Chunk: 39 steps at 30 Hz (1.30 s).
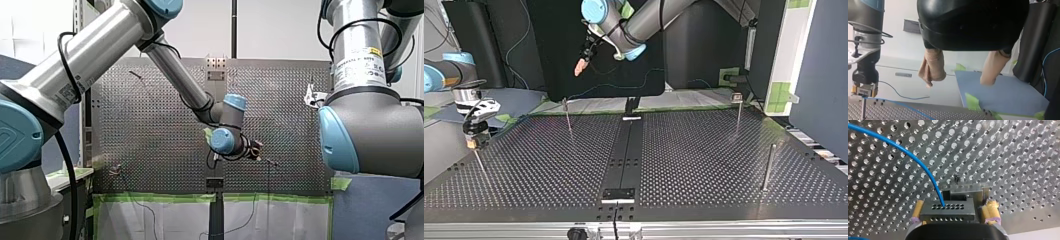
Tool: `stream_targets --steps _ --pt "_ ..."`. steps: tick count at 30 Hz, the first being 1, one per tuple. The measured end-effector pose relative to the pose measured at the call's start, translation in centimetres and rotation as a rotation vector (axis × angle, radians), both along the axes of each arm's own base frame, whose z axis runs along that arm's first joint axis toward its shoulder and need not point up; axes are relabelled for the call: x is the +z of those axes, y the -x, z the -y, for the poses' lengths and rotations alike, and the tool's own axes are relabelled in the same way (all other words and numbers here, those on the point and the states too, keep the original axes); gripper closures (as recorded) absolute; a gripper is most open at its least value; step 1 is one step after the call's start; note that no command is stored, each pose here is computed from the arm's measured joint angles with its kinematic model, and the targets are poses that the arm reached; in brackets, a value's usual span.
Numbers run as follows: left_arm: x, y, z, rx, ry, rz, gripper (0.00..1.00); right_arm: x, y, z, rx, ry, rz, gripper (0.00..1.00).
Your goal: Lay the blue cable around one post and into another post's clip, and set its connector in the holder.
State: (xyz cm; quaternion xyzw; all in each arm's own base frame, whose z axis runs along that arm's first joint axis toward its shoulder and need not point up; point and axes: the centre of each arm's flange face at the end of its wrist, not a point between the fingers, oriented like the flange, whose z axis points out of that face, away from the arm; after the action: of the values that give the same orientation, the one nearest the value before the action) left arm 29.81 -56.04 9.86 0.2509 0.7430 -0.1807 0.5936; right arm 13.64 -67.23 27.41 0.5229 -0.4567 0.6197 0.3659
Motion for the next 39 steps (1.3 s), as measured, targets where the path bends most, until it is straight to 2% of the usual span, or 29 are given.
stream_targets --steps 9,19,23,29,34,39 --pt "-2.1 -0.1 -2.9 0.101 0.04 -0.029 0.01 0.0 0.0 0.0 0.0 0.0 0.0 0.0" --pt "-5.0 -2.4 -7.7 0.264 0.085 -0.058 0.01 0.0 0.0 0.0 0.0 0.0 0.0 0.0" --pt "-7.0 -3.3 -9.4 0.301 0.101 -0.082 0.01 0.0 0.0 0.0 0.0 0.0 0.0 0.0" --pt "-9.0 -6.2 -10.2 0.33 0.171 -0.098 0.01 0.0 0.0 0.0 0.0 0.0 0.0 0.0" --pt "-10.4 -9.7 -10.9 0.381 0.249 -0.089 0.01 0.0 0.0 0.0 0.0 0.0 0.0 0.0" --pt "-11.8 -11.8 -11.4 0.416 0.276 -0.101 0.01 0.0 0.0 0.0 0.0 0.0 0.0 0.0"
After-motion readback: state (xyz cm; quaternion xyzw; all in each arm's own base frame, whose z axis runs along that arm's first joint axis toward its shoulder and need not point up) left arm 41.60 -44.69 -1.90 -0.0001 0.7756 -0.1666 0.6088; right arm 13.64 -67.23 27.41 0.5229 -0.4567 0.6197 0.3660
